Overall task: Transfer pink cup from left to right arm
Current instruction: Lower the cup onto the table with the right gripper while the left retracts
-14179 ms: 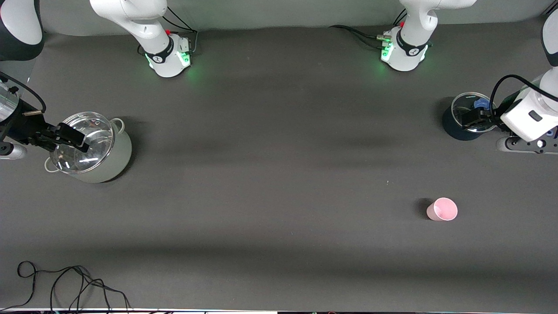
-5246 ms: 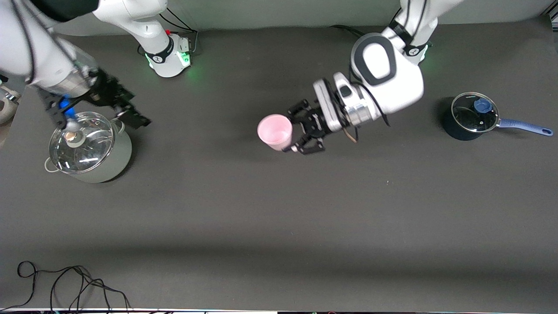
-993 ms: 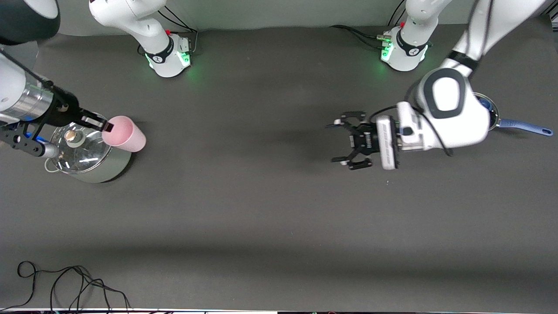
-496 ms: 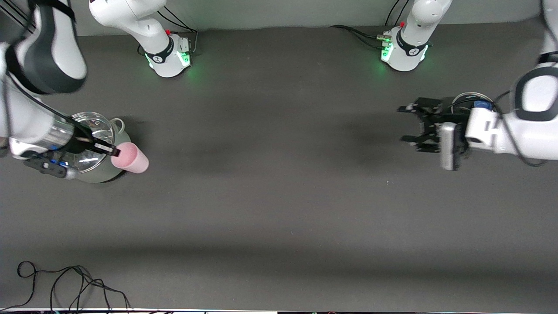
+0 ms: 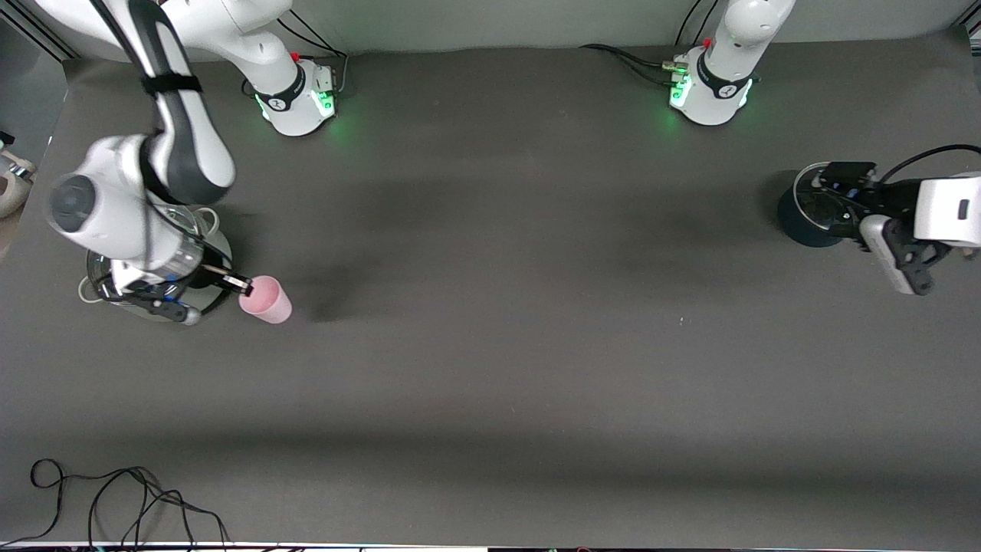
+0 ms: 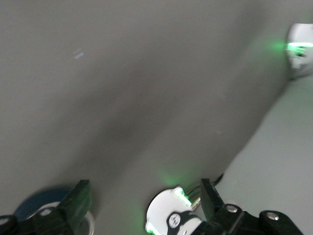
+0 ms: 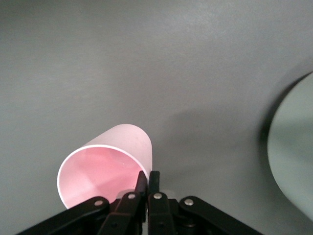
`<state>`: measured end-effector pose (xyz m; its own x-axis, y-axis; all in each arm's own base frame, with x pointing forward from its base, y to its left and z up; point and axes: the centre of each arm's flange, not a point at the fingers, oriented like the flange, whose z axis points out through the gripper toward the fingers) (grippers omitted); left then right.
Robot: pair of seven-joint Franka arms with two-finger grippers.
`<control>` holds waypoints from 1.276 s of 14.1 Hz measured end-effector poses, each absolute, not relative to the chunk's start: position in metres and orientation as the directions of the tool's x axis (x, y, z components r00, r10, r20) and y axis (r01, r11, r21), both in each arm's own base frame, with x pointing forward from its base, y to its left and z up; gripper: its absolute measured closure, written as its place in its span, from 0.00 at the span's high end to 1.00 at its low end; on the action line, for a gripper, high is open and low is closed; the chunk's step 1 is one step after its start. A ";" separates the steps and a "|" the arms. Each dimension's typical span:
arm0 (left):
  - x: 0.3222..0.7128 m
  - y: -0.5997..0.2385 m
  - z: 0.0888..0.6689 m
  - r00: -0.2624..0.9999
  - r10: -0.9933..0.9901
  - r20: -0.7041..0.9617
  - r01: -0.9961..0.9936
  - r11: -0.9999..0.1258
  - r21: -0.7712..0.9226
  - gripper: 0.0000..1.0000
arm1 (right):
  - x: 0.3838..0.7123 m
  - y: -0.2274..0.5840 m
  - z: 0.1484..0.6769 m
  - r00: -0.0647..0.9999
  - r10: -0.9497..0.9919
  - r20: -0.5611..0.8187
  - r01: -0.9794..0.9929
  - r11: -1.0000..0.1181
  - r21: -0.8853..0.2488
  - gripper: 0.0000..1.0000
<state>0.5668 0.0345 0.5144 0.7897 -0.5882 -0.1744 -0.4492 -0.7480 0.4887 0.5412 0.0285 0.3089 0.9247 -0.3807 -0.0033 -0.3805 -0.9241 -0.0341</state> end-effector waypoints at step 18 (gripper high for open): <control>0.557 0.032 0.551 0.975 -0.092 -0.203 -0.092 -0.996 0.011 1.00 | 0.566 0.050 0.347 0.954 -0.300 0.025 -0.298 -0.953 -0.050 0.97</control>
<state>0.5574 0.0318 0.5509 0.9747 -0.0923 -0.2034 -0.0920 -0.9957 0.0112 0.5664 0.0496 0.3471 0.9537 -0.2998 0.0246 -0.2984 -0.9532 -0.0497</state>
